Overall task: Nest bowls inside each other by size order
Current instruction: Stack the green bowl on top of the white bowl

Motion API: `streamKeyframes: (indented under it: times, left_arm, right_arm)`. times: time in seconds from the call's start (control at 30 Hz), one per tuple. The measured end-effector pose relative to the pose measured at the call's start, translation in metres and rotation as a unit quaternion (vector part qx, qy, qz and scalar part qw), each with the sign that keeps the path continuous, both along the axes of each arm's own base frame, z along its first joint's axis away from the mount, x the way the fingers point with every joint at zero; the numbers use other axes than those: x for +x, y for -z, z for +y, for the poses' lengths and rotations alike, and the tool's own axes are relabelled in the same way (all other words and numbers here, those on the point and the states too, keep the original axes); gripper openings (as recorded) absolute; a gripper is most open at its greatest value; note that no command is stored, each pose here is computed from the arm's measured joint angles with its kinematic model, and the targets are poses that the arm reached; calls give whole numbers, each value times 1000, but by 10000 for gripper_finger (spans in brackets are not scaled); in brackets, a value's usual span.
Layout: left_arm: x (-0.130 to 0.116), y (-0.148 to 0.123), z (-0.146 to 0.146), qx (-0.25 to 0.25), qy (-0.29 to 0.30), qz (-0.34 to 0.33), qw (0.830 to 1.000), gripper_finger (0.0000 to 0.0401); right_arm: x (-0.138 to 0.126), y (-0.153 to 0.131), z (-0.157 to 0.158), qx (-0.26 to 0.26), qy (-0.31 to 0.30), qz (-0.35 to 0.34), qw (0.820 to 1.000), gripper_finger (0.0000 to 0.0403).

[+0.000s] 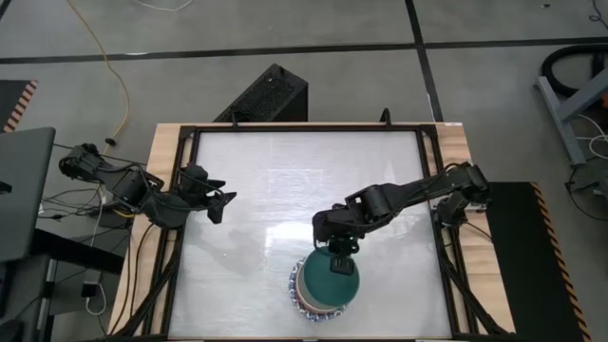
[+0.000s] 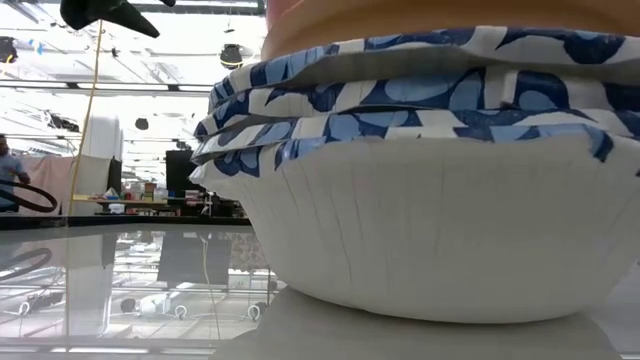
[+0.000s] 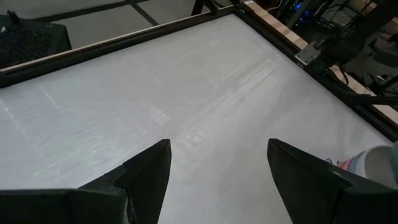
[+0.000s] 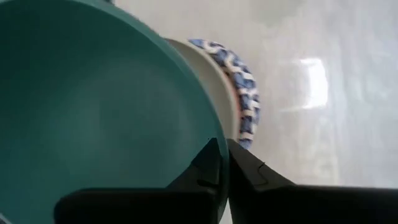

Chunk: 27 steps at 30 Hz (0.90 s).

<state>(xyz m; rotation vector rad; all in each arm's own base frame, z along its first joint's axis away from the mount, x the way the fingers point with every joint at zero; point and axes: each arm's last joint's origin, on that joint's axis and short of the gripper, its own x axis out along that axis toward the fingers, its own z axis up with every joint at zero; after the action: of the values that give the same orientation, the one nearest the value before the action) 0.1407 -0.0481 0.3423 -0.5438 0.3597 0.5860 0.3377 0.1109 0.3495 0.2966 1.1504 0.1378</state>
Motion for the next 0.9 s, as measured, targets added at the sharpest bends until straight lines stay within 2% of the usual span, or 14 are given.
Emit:
streamKeyframes:
  times: [0.13, 0.57, 0.73, 0.9]
  left_arm:
    - [0, 0, 0, 0, 0, 0, 1000, 255]
    - [0, 0, 0, -2, -1, -1, 1000, 255]
    - [0, 0, 0, -5, 3, 1, 1000, 255]
    - [0, 0, -1, -11, 9, 3, 1000, 255]
  right_arm:
    - [2, -2, 2, 27, -18, -7, 999, 58]
    - [0, -1, 1, 23, -33, -1, 999, 145]
    - [2, 0, -3, 2, -37, -12, 999, 188]
    - [-1, -10, -16, -19, -11, -33, 999, 202]
